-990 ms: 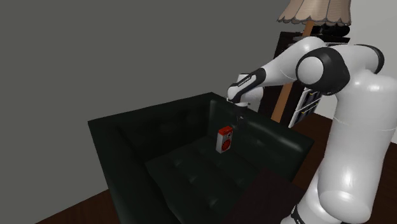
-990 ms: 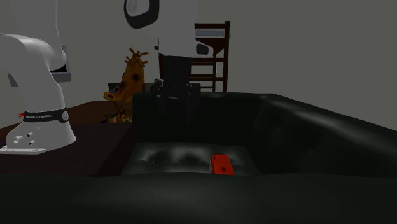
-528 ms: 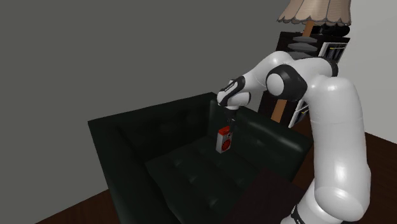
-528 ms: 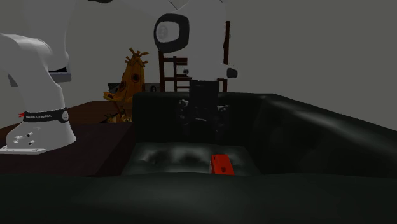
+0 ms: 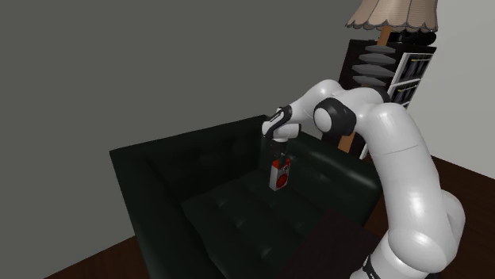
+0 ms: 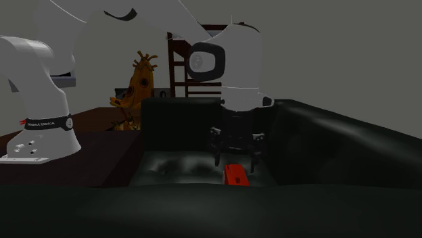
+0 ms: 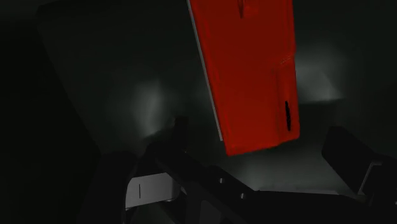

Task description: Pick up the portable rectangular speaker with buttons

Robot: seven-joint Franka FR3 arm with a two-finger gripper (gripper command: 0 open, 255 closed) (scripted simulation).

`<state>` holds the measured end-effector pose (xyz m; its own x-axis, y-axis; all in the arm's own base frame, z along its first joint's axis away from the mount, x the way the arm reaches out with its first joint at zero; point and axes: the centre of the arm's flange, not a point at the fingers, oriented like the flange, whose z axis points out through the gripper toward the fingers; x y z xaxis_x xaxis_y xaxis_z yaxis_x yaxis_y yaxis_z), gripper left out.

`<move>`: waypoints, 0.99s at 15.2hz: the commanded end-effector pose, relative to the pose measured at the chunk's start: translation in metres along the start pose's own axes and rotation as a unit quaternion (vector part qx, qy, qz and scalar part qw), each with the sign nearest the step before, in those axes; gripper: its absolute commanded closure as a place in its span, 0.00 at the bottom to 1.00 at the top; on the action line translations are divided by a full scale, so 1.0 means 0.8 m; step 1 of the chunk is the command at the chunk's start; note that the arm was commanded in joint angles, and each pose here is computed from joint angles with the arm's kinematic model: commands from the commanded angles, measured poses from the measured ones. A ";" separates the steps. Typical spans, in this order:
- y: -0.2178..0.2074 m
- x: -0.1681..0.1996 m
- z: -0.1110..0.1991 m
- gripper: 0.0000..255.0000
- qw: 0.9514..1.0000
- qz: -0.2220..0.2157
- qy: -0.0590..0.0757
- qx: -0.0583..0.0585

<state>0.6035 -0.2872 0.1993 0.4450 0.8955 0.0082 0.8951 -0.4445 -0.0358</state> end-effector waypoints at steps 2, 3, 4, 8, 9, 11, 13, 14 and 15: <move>0.002 0.000 0.019 0.00 1.000 -0.001 0.000 0.000; 0.002 0.000 0.025 0.00 1.000 -0.001 0.000 0.000; 0.002 0.000 0.029 0.00 1.000 -0.001 0.000 0.000; 0.002 0.000 0.029 1.00 1.000 -0.001 0.000 0.000; 0.002 -0.001 0.029 1.00 1.000 -0.001 0.000 0.000; 0.002 0.000 0.030 1.00 1.000 -0.001 0.000 0.000; 0.002 0.000 0.030 1.00 1.000 -0.001 0.000 0.000; 0.002 0.000 0.030 1.00 1.000 -0.001 0.000 0.000; 0.002 0.000 0.030 1.00 1.000 -0.001 0.000 0.000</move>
<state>0.6046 -0.2863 0.1763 0.4418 0.8970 0.0101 0.8967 -0.4413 -0.0347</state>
